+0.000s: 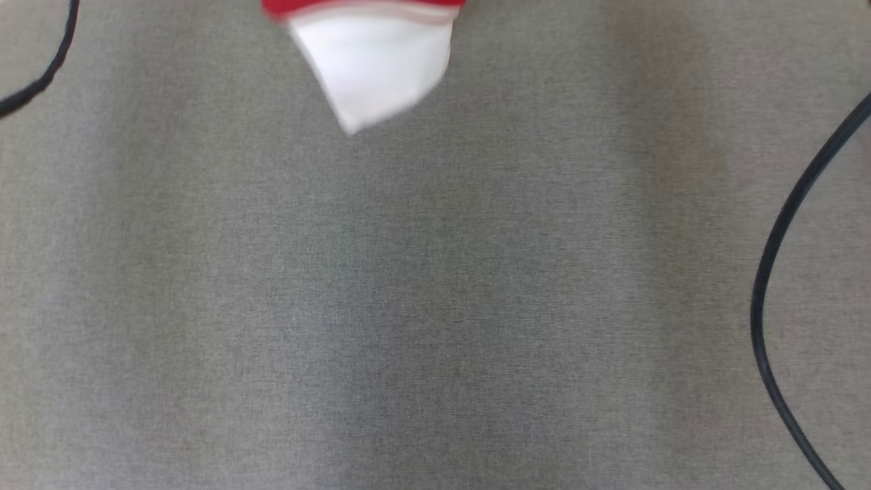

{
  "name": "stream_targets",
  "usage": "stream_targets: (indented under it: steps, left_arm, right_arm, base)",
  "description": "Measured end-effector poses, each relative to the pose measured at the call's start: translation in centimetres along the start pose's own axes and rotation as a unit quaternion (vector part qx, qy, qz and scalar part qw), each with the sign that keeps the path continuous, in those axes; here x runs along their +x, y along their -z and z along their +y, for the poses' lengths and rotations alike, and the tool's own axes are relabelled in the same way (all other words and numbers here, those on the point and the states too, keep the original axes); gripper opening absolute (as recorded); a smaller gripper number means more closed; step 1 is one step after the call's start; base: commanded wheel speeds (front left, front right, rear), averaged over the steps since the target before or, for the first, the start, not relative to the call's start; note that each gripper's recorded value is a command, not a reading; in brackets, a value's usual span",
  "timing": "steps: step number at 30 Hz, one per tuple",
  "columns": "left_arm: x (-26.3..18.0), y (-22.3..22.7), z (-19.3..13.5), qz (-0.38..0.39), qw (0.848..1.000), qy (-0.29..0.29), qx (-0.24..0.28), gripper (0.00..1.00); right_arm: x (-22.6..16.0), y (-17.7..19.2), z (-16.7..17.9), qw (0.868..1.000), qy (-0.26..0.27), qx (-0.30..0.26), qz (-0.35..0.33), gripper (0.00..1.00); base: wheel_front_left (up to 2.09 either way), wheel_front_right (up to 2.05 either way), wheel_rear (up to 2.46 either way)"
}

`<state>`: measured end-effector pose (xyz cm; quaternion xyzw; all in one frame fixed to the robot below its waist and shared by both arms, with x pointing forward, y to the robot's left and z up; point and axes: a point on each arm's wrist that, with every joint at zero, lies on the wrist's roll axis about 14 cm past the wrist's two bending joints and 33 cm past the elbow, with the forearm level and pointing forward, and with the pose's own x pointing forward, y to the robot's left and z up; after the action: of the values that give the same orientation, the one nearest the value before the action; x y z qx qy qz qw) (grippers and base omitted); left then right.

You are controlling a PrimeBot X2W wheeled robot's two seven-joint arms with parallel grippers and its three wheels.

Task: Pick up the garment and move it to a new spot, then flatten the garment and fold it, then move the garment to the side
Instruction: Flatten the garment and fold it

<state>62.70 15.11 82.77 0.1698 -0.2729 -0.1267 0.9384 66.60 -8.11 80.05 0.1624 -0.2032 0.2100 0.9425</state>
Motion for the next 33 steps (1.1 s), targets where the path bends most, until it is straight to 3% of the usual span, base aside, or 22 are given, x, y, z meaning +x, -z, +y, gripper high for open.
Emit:
stream_targets:
  steps: [4, 8, 13, 16, 19, 33]
  left_arm:
    - [0.6, -0.6, 0.6, -0.032, 0.999, -0.013, 0.026, 0.0]
    - [0.9, 0.7, 1.0, -0.031, 0.999, -0.03, 0.006, 0.0]
    - [0.6, 5.1, 0.0, -0.004, 0.999, -0.03, -0.026, 0.0]
    - [-1.3, 8.5, -0.9, 0.028, 0.998, -0.03, -0.054, 0.0]
    - [-3.5, 10.1, -1.2, 0.045, 0.995, -0.036, -0.078, 0.0]
    - [-16.1, 10.1, -3.9, 0.063, 0.971, -0.103, -0.205, 0.0]
  right_arm:
    - [0.4, 0.8, 0.9, 1.0, -0.021, -0.02, -0.008, 0.0]
    - [0.3, 2.2, -0.2, 1.0, -0.019, -0.024, -0.002, 0.0]
    - [-0.9, 7.8, -2.1, 0.999, -0.013, -0.004, 0.052, 0.0]
    - [-3.1, 12.3, -2.3, 0.994, -0.011, 0.02, 0.107, 0.0]
    - [-5.2, 14.3, -1.8, 0.99, -0.013, 0.044, 0.133, 0.0]
    - [-18.9, 17.4, 0.2, 0.97, 0.007, 0.132, 0.205, 0.0]
  base:
    - [0.0, 0.0, 0.0]
    - [0.0, 0.0, 0.0]
    - [0.0, 0.0, 0.0]
    - [0.0, 0.0, 0.0]
    - [0.0, 0.0, 0.0]
    - [0.0, 0.0, 0.0]
